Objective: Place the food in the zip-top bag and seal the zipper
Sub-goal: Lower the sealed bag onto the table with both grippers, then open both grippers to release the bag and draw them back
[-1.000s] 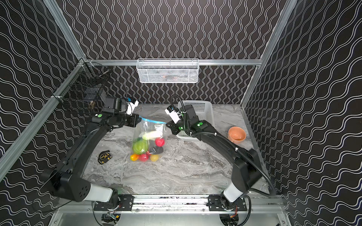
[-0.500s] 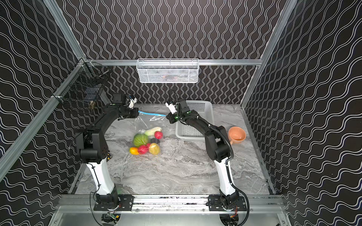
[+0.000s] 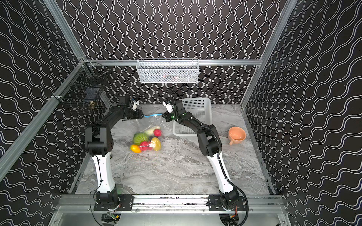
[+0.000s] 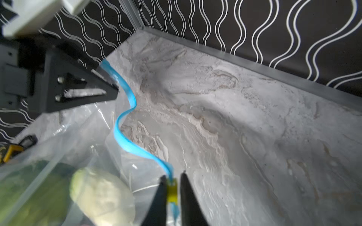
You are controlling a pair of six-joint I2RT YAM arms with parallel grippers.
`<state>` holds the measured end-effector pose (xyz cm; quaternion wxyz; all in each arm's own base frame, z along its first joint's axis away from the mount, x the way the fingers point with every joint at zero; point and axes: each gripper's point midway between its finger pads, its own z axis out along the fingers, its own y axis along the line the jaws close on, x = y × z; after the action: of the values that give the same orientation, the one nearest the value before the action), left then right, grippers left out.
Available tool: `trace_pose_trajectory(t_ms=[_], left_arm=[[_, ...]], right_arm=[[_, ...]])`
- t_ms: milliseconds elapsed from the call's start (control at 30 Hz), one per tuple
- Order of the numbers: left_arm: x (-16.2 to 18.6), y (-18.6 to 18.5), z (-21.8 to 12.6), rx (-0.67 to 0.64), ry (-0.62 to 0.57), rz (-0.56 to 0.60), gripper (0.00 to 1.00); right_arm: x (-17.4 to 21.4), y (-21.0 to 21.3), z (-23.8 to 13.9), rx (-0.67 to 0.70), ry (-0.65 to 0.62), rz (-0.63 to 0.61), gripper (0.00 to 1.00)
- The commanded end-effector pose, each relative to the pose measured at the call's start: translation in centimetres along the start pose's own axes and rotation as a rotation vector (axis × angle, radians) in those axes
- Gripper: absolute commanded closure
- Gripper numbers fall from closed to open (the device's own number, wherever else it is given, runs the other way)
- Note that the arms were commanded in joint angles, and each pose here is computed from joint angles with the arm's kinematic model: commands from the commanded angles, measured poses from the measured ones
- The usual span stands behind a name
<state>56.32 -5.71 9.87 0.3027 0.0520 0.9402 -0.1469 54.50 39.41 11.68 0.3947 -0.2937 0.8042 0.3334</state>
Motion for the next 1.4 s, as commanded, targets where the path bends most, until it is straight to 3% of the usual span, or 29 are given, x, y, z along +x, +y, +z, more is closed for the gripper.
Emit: trace_pose_trajectory(t_ms=[0, 167, 367, 533, 833, 1000, 1367], left_arm=[[-0.9, -0.1, -0.9, 0.000, -0.016, -0.016, 0.31], [-2.8, -0.7, -3.2, 0.000, -0.061, -0.022, 0.01], [-4.3, -1.3, -6.0, -0.017, -0.098, -0.002, 0.01], [-5.0, -1.8, -9.1, -0.023, -0.139, 0.017, 0.01], [-2.7, -2.2, -12.7, -0.066, -0.161, 0.036, 0.01], [-0.7, -0.4, -14.4, -0.126, -0.183, 0.038, 0.01], [4.3, 1.8, -13.7, -0.170, -0.263, 0.002, 0.01]], right_arm=[[-1.0, 1.1, -0.7, -0.039, -0.024, 0.002, 0.65], [-3.2, 2.2, -2.7, -0.036, -0.069, -0.024, 0.48], [-4.9, 2.7, -4.8, 0.000, -0.091, -0.044, 0.29], [-6.4, 4.0, -7.3, 0.007, -0.133, -0.054, 0.01], [-7.5, 5.0, -13.1, 0.087, -0.203, -0.053, 0.01], [-6.9, 5.3, -17.0, 0.144, -0.244, -0.035, 0.01], [-2.2, 1.4, -23.8, 0.464, -0.308, 0.132, 0.01]])
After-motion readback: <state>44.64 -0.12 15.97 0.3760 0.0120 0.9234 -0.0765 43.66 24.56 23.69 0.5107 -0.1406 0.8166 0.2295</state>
